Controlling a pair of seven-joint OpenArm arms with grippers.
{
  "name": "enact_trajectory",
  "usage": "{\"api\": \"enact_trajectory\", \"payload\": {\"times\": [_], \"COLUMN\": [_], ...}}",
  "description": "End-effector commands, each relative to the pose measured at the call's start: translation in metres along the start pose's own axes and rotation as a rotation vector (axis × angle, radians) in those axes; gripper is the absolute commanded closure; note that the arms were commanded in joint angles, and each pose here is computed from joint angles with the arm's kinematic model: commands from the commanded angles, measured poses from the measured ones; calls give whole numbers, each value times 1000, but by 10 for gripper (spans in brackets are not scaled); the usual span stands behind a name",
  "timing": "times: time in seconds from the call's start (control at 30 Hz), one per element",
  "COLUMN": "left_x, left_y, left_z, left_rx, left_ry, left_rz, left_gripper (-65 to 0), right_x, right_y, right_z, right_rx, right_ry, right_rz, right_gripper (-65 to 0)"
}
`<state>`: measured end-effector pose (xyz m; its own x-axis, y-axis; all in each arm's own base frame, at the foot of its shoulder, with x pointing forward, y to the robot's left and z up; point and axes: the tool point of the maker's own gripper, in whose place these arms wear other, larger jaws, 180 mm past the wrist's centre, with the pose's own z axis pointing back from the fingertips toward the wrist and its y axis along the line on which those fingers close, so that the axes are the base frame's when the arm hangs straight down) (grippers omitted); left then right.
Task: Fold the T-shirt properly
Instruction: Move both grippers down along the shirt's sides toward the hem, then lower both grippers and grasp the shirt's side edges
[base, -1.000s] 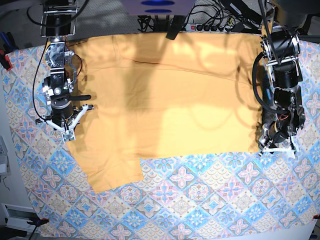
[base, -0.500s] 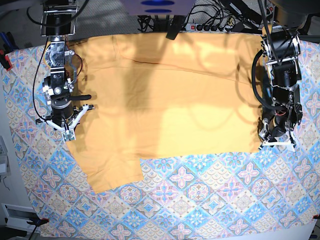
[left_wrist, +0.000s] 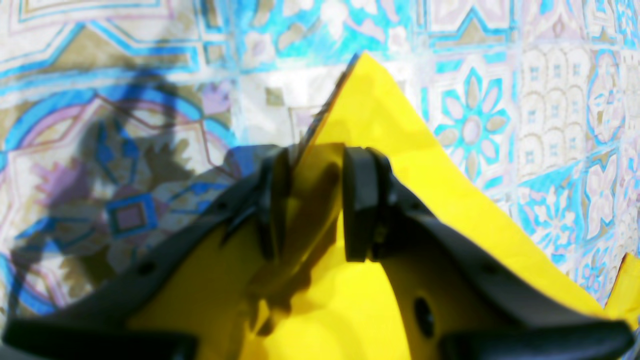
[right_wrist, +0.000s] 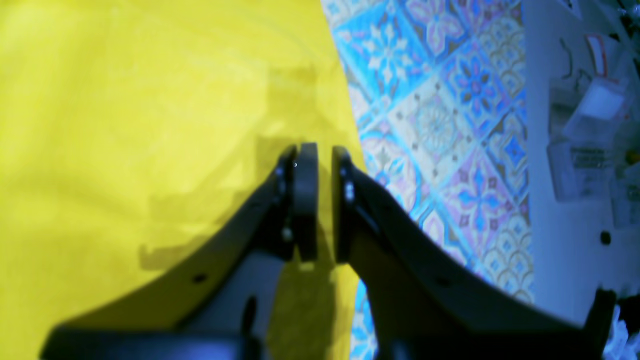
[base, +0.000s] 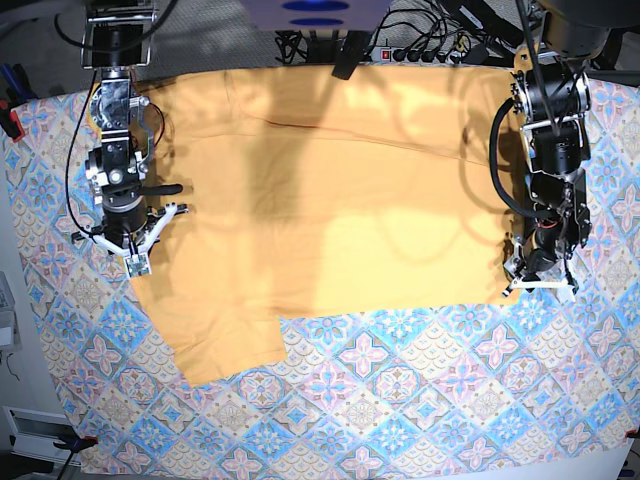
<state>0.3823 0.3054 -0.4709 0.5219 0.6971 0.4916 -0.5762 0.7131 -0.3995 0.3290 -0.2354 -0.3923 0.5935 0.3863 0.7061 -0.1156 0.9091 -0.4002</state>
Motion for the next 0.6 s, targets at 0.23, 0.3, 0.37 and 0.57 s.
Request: {"api": "enact_trajectory", "payload": {"times": [0.23,0.3,0.37,0.57], "left_x": [-6,-7,-10,-17], "left_y": [-7,-6,-6,-7], "left_z": [-1,-1,-1,0], "left_rx": [-9,-8,-8,-10], "left_ry": [32,34,50,90], "left_rz": [0,0,-1,3], "left_gripper": [-133,-81,-39,0], "right_x": [20,20,20,21], "right_y": [-14,-14,-14,-14], "right_z": [2,2,2,2], "right_rx": [-33,-33,-35,-34], "right_ry": [-62,-62,-62,-65], "right_rz": [4,4,3,4], "right_gripper": [-53,-53,-53,-53]}}
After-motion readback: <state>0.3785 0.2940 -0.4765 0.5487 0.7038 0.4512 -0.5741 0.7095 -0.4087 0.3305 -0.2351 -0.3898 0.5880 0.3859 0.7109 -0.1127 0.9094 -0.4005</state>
